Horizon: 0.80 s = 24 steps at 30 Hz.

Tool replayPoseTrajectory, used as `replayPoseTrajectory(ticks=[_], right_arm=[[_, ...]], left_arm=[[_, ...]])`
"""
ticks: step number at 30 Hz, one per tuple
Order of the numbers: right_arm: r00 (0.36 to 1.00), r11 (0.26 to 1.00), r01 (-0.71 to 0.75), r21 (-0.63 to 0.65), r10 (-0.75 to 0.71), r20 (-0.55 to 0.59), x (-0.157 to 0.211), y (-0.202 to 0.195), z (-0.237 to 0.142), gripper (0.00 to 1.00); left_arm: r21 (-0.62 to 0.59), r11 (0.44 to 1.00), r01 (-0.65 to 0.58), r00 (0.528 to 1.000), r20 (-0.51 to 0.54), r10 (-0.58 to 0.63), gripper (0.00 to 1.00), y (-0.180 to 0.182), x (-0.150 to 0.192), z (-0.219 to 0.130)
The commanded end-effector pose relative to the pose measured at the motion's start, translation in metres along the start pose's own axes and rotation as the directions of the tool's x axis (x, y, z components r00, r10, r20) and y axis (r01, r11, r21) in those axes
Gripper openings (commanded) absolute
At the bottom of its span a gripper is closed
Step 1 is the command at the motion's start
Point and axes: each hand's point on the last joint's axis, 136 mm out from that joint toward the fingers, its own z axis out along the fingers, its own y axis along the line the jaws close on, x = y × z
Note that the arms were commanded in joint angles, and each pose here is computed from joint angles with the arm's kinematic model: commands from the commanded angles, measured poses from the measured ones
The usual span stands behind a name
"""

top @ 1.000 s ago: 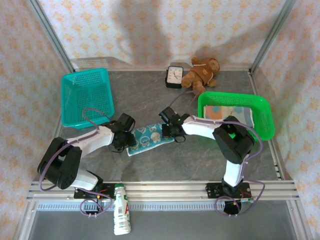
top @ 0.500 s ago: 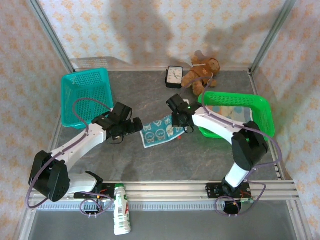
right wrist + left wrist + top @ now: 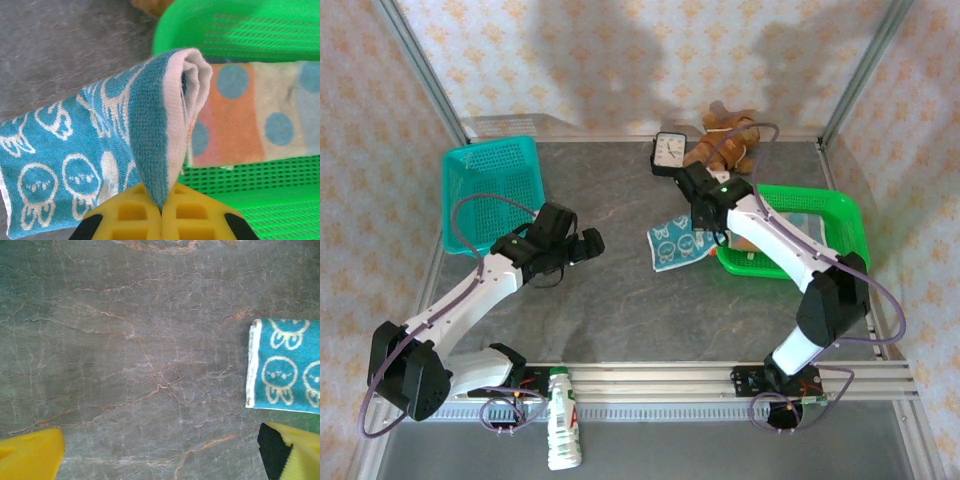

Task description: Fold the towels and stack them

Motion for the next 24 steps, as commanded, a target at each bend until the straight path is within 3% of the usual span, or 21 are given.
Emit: replayPoseTrajectory(ticks=[1,10,24], right_arm=[[0.999,0.994,-0.008,0.111,0.004,0.035,-0.012,-0.036,-0.014,0.0],[0.997,0.979,-0.067,0.194,0.059,0.05,-0.028,-0.093,-0.02,0.0],[0.996,0.928,-0.084,0.363,0.085,0.012,-0.035,-0.165,0.001,0.0]], left_arm=[[-0.002,1.0,-0.003,1.0,0.029,0.003,1.0,0.004,-0.004,-0.006],[0.016,1.0,-0.008,0.999,0.047,0.007,1.0,0.002,-0.006,-0.013],[0.03,1.0,-0.007,0.999,0.051,0.006,1.0,0.003,-0.005,-0.015]])
